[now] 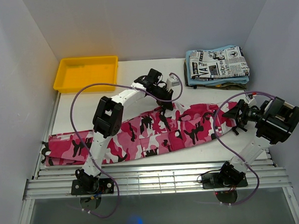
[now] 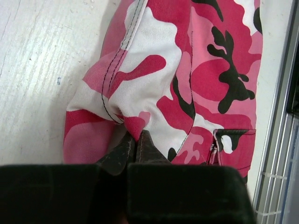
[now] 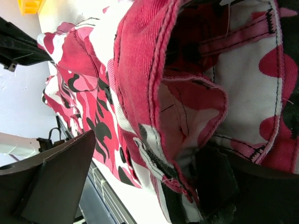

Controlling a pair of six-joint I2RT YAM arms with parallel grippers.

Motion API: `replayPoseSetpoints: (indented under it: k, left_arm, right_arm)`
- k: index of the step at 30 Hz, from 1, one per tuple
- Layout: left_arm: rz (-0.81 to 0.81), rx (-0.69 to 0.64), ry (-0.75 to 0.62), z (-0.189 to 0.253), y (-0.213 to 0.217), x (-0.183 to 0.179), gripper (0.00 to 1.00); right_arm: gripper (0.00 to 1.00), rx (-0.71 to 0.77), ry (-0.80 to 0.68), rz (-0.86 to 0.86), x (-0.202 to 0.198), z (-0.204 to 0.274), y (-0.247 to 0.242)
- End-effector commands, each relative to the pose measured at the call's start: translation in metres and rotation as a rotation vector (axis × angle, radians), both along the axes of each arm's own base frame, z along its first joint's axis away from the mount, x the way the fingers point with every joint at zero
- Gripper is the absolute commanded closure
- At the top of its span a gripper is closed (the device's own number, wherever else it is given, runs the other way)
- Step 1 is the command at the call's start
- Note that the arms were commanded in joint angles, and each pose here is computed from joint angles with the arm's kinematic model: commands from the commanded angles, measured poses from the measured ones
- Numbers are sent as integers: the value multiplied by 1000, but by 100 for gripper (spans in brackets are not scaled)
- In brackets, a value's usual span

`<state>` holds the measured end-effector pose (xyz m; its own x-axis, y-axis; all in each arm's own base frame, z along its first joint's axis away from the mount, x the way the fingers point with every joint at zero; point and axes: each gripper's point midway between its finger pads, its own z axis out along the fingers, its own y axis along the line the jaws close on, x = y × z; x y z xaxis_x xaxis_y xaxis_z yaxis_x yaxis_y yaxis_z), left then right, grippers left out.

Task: Fold and stack the trousers
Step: Fold the trousers

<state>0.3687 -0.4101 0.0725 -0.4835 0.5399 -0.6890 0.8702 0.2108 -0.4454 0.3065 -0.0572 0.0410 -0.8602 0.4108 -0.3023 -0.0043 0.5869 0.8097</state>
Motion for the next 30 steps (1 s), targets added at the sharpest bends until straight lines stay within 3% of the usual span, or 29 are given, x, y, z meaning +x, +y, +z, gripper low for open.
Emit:
replayPoseSetpoints:
  k: [1,3,9,16,28,29,30]
  left_arm:
    - [-1,-112,-45,46,-7,14,100]
    - [47,-112,-37,46,-2,27,100]
    - [149,-141,-90,59,24,73,100]
    - [187,-147,-98,45,36,89,100]
    - [209,-12,-125,-15,56,99,100]
    - [203,-15,-131,-14,56,100,99]
    - [202,-16,-131,-16,55,101,85]
  right_arm:
    - [13,-316,161,53,-20,-74,-38]
    - [6,-356,194,39,-21,-81,-44]
    - [9,-333,237,56,-30,-89,-40]
    - [13,-339,260,54,-32,-92,-41]
    - [12,-362,240,75,-35,-89,-41]
    - [14,-358,236,79,-35,-88,-41]
    - [16,-353,229,80,-34,-87,-40]
